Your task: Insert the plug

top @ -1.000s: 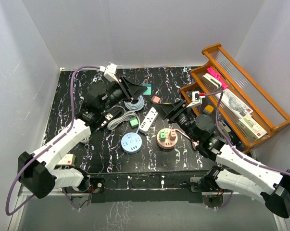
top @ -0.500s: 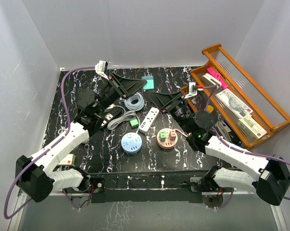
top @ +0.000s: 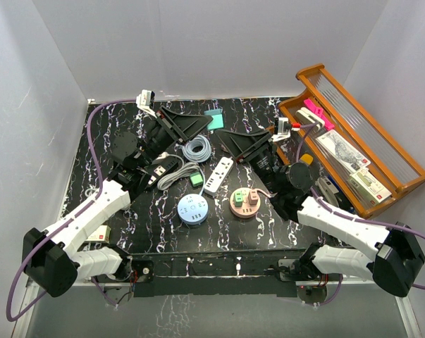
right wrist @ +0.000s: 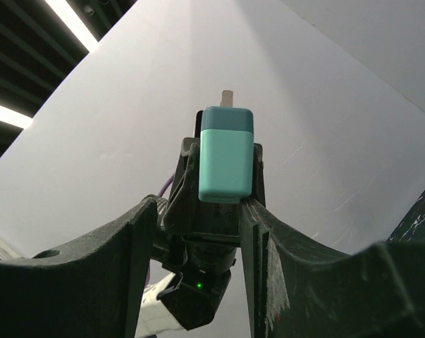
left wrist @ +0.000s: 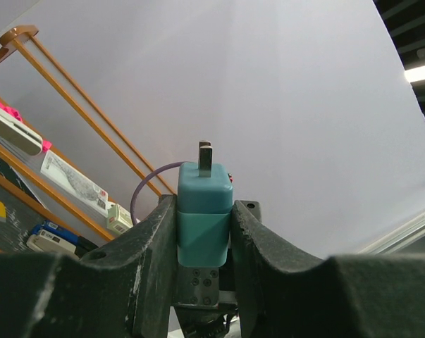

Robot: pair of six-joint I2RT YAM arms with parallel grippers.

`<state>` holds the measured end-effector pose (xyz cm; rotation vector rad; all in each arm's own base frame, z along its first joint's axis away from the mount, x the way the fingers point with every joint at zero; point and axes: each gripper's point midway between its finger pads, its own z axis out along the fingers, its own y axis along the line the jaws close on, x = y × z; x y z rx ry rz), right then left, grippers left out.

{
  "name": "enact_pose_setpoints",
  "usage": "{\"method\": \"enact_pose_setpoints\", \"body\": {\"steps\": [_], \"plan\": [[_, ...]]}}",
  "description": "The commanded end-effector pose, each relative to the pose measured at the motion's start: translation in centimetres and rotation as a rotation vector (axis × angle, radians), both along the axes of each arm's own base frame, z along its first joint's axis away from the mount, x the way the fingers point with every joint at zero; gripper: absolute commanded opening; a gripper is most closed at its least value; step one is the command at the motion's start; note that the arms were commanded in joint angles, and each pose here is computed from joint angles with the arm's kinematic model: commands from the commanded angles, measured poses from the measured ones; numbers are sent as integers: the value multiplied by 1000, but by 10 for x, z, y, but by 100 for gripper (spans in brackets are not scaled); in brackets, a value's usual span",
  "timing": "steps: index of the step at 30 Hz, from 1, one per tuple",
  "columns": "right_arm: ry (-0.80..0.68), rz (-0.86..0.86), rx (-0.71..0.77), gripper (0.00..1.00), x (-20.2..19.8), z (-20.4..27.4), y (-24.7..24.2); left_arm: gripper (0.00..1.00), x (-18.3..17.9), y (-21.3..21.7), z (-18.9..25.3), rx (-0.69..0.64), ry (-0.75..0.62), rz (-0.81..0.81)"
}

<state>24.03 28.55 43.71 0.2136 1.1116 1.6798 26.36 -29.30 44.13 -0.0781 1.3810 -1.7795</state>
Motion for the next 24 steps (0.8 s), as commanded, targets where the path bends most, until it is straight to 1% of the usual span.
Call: {"method": "enact_pose_setpoints", "body": {"steps": [1, 4, 8, 13, 14, 16, 19, 20, 21, 22, 24], "plan": [[9, -61, 105, 53, 9, 23, -16, 7, -21, 11, 25, -24, -100, -7], [13, -56, 104, 56, 10, 21, -15, 7, -20, 10, 21, -22, -92, -9], [19, -49, 90, 54, 13, 21, -9, 7, -20, 10, 20, -40, -86, -17], [-11, -3, 69, 42, 8, 21, 0, 7, -20, 10, 20, -37, -89, -16], [-17, 12, 62, 37, 5, 20, 2, 7, -20, 11, 19, -35, -88, -13], [-7, 34, 76, 22, 1, 17, -2, 10, -20, 12, 19, -43, -81, -16], [-24, 69, 66, 14, 0, 10, -8, 27, -23, 10, 17, -39, -72, -47], [-35, 91, 54, 13, -1, 8, -10, 34, -26, 8, 15, -26, -70, -66], [-65, 107, 35, 12, -1, 9, -12, 43, -27, 7, 12, -4, -63, -82], [-89, 147, -2, 12, -5, 9, -8, 51, -28, 6, 9, 18, -63, -100], [-113, 199, -125, 11, -5, 1, -1, 63, -27, 6, 0, 79, -33, -127]]}}
